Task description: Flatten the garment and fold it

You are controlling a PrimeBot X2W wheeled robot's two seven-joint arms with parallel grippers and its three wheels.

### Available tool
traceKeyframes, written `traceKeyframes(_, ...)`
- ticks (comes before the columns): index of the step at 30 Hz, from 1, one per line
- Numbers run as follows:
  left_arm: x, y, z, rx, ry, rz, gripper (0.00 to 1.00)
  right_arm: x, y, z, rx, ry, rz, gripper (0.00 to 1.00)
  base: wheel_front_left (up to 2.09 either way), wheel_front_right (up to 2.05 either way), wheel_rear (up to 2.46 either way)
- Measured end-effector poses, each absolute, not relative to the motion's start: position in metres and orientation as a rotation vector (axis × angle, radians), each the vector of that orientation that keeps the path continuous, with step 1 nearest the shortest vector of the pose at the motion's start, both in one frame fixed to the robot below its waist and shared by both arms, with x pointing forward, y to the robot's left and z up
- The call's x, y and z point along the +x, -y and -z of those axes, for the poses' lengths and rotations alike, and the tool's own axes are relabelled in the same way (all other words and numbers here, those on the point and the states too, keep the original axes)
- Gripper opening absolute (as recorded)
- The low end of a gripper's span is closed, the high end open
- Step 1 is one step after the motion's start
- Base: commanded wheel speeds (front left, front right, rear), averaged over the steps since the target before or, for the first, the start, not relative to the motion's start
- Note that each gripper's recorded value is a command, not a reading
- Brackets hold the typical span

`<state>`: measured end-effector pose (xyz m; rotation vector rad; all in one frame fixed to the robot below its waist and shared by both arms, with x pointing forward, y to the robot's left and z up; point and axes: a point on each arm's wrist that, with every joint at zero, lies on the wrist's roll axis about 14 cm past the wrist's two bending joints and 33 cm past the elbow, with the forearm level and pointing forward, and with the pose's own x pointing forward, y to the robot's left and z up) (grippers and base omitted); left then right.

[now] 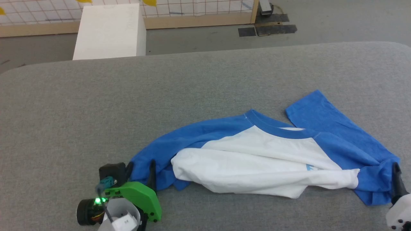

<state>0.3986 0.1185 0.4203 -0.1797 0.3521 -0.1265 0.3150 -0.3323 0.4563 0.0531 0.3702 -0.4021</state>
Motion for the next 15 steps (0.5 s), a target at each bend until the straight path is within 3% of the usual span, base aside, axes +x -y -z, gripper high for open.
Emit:
traceKeyframes(5, 0.391, -0.122, -0.394, -0.102, -0.566, 0.114, 1.0, 0.317, 0.318, -0.455, 0.077, -0.358, 0.361, 1.0, 0.0, 0.0, 0.0)
traceKeyframes(6, 0.391, -0.122, -0.394, -0.099, -0.59, 0.114, 0.43, 0.317, 0.315, -0.453, 0.083, -0.361, 0.351, 1.0, 0.0, 0.0, 0.0)
traceKeyframes(7, 0.39, -0.121, -0.392, -0.089, -0.619, 0.121, 0.0, 0.318, 0.311, -0.451, 0.088, -0.365, 0.34, 1.0, 0.0, 0.0, 0.0)
traceKeyframes(15, 0.382, -0.144, -0.392, -0.104, -0.669, 0.064, 0.0, 0.332, 0.283, -0.448, 0.106, -0.364, 0.25, 1.0, 0.0, 0.0, 0.0)
